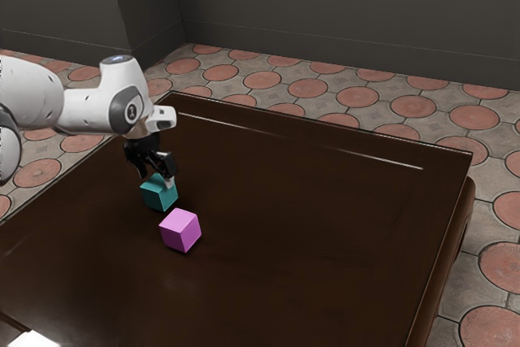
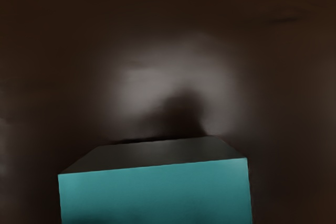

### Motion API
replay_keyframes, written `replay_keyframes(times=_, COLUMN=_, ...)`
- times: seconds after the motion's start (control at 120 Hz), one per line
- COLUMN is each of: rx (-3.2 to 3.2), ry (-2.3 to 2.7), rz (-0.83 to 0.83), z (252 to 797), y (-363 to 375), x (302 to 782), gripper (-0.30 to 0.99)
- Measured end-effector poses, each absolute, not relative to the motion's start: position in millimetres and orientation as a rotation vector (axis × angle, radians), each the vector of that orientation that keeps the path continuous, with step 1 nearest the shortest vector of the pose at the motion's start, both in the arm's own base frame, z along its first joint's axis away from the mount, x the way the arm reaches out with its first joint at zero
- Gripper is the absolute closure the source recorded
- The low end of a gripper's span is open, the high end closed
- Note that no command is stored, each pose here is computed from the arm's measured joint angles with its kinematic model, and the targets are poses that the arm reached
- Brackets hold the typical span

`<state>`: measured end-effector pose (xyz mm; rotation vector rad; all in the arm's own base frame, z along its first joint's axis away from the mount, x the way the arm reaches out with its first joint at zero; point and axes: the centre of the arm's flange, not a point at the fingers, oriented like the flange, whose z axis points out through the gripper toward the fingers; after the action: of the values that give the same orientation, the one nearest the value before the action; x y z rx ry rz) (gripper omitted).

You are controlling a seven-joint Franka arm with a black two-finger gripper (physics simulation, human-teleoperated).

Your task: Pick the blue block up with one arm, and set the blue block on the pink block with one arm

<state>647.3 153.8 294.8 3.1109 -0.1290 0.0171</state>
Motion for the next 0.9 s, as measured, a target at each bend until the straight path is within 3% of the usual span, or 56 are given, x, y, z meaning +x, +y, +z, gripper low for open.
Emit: replay_keyframes(times=0.9, rx=3.117, ry=-0.158, rz=0.022, z=266, y=154, x=645, gripper=0.0)
